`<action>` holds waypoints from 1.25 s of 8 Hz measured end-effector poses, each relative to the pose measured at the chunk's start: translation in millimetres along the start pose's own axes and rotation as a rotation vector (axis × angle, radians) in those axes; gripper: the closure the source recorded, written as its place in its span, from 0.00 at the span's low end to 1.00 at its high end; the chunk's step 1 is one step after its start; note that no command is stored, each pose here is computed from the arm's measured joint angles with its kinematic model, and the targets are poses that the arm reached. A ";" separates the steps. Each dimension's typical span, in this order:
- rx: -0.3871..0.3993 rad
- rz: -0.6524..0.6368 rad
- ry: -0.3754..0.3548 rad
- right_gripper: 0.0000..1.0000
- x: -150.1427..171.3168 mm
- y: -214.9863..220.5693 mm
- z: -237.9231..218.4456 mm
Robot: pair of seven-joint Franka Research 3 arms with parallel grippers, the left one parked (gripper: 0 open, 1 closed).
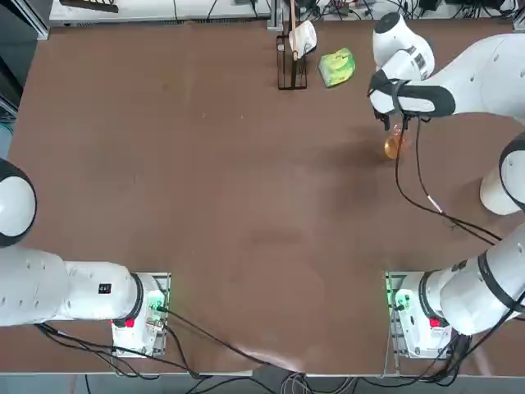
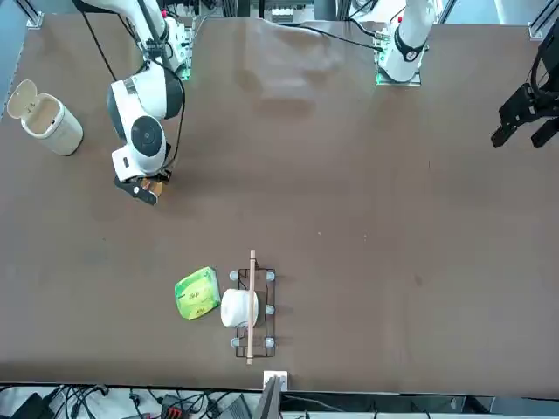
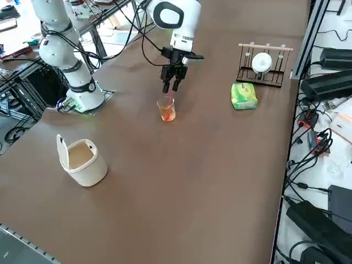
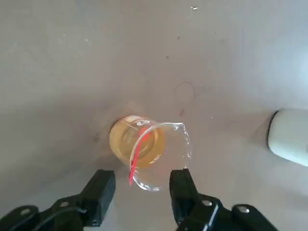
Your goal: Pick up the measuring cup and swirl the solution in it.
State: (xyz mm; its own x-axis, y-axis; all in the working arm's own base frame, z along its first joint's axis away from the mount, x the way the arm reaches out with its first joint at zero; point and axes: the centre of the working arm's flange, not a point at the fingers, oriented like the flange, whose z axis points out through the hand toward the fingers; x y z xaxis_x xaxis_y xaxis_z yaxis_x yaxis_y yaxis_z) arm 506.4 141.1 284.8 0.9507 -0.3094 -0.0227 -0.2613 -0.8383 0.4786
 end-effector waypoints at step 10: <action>-0.008 -0.012 0.007 0.48 0.2 -3.9 7.1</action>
State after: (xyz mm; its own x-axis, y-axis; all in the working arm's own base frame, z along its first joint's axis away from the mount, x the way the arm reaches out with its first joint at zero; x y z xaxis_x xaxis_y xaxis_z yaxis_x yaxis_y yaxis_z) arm 506.4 141.1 276.8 0.9547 -0.2966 -0.0227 -0.2488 -0.8382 0.4854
